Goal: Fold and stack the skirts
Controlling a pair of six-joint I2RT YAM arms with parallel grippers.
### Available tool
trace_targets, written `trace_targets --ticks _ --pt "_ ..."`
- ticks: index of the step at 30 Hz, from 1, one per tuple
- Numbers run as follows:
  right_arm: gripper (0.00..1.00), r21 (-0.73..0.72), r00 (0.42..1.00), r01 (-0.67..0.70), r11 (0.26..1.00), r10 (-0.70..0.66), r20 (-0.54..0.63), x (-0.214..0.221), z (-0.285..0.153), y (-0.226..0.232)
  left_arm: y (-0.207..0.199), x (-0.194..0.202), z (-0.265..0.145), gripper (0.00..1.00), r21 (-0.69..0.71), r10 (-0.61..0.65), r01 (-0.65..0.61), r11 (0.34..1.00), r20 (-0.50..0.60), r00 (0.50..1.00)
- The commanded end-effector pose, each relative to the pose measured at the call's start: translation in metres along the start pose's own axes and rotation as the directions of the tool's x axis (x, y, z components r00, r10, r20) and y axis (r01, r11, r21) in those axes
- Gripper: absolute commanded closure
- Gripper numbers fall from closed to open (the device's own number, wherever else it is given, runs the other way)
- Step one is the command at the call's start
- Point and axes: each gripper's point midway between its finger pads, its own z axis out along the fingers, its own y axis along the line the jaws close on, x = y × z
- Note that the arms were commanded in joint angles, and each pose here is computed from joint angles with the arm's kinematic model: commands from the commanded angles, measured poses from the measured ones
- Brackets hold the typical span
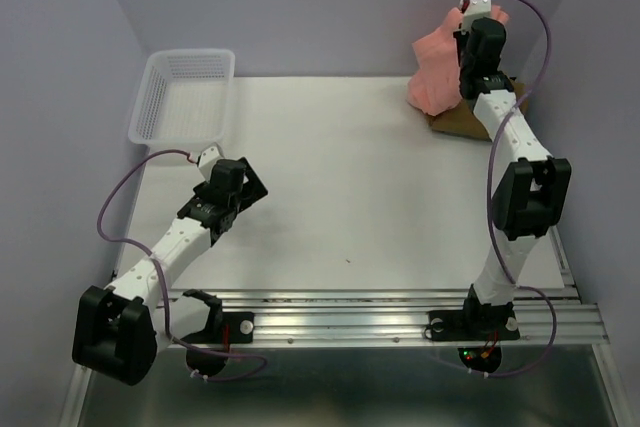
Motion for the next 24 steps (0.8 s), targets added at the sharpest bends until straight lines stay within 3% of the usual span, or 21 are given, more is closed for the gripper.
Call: trace_targets --ticks 1,10,18,21,22,24 --pt "0.99 0.06 0.992 -0.092 0.994 0.087 0.088 -0.03 -0.001 -0.033 -0.014 -0.016 0.003 0.01 0.03 -0.008 0.007 1.0 0.034 0.999" --pt "0.99 0.12 0.968 -0.215 0.969 0.228 -0.107 0.064 0.022 -0.08 -0.016 -0.006 0.017 0.01 0.016 0.011 -0.011 1.0 -0.015 1.0" --pt "0.99 0.04 0.929 -0.285 0.958 0.286 -0.233 0.133 0.056 -0.073 -0.017 0.002 0.029 0.01 0.009 0.021 -0.02 1.0 -0.045 0.999" --pt "0.94 0.057 0.916 -0.294 0.954 0.298 -0.269 0.157 0.067 -0.077 -0.016 0.004 0.033 0.01 0.001 0.026 -0.026 1.0 -0.053 0.998" --pt "0.82 0.053 0.909 -0.295 0.954 0.297 -0.291 0.169 0.072 -0.071 -0.016 0.004 0.034 0.01 0.0 0.028 -0.028 1.0 -0.057 0.998" --pt "0.71 0.067 0.908 -0.301 0.951 0.308 -0.285 0.172 0.079 -0.076 -0.017 0.007 0.037 0.01 -0.001 0.033 -0.033 0.999 -0.065 0.997"
